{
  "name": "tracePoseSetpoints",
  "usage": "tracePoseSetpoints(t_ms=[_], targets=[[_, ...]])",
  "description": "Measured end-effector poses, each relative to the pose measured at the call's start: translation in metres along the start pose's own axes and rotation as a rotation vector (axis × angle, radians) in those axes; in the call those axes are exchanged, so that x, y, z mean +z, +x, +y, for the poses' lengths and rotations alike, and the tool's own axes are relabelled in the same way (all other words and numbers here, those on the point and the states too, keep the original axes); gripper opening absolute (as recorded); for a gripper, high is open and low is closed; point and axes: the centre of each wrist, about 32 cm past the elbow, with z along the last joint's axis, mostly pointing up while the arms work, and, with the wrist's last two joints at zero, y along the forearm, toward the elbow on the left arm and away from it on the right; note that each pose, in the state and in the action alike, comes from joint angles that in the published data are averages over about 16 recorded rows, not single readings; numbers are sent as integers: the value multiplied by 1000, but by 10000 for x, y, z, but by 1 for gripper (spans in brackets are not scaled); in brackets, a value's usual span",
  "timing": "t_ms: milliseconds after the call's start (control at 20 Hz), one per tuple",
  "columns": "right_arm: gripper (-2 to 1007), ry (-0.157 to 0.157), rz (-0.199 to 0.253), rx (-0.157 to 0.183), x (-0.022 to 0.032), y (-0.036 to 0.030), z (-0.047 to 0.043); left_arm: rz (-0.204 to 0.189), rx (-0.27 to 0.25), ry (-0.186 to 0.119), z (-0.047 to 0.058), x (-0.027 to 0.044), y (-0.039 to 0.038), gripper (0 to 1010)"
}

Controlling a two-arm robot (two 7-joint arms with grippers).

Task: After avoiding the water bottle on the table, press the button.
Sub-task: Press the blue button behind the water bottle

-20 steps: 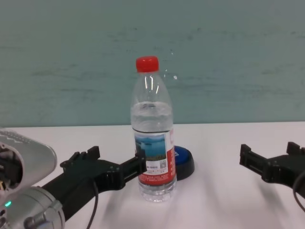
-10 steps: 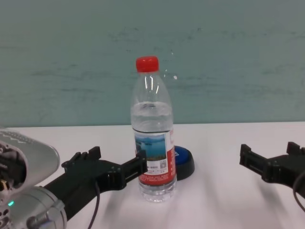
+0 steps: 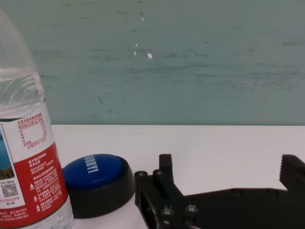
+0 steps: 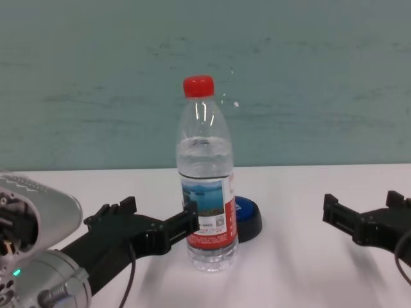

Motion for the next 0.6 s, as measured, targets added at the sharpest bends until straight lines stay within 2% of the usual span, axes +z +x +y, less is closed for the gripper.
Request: tracePoseSetpoints(t_ms=[300,600], targets=[[1004,0,0,0,0,0,0,2,1,0,11,0,16,1010],[1004,0,0,0,0,0,0,8,4,2,53,5,66,1010]])
